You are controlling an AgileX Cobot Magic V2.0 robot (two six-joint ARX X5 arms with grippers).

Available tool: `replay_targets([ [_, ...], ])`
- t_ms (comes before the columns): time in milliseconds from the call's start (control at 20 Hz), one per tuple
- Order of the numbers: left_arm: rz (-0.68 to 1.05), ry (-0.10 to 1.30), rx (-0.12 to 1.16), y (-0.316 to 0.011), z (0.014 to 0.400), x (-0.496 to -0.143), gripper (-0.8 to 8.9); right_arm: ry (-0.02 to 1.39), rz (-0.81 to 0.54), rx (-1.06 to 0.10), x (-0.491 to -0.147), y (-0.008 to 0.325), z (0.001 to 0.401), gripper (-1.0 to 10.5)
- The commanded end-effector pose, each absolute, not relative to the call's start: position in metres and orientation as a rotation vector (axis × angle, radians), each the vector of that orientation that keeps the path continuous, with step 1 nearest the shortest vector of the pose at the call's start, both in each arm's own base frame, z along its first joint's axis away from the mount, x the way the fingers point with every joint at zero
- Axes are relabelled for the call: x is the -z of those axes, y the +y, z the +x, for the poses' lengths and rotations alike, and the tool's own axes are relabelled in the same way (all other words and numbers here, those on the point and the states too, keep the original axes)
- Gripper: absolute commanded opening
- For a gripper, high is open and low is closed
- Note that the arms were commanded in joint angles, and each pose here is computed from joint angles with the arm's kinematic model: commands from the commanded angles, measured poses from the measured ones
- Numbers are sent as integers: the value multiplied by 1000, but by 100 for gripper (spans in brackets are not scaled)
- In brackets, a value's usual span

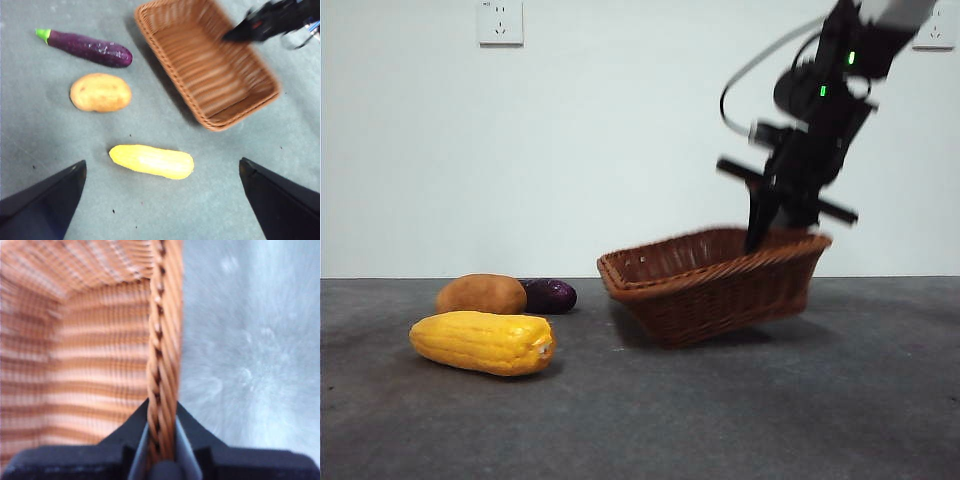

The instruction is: Help me put the vegetables on the table into the basket

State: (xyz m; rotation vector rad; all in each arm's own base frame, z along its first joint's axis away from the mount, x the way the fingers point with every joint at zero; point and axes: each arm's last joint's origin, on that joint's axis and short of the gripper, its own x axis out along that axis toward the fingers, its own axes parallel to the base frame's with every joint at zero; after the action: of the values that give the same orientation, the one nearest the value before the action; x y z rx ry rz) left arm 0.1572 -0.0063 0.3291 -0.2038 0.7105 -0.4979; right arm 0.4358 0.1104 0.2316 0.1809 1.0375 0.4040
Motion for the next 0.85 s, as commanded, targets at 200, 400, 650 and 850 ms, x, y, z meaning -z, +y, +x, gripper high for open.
replay_targets([
  [200,-247,752,491,-7,165,-324,660,844,121,-475,-333,99,383,-12],
  [400,-253,833,415,-12,179,-314,660,749,69,-504,-390,86,330,-12],
  [650,-322,976,403,-29,210,-291,659,697,9,-529,-423,76,284,-12],
  [850,-333,1106,377,-49,234,-264,658,677,-16,-539,-432,72,269,-12],
])
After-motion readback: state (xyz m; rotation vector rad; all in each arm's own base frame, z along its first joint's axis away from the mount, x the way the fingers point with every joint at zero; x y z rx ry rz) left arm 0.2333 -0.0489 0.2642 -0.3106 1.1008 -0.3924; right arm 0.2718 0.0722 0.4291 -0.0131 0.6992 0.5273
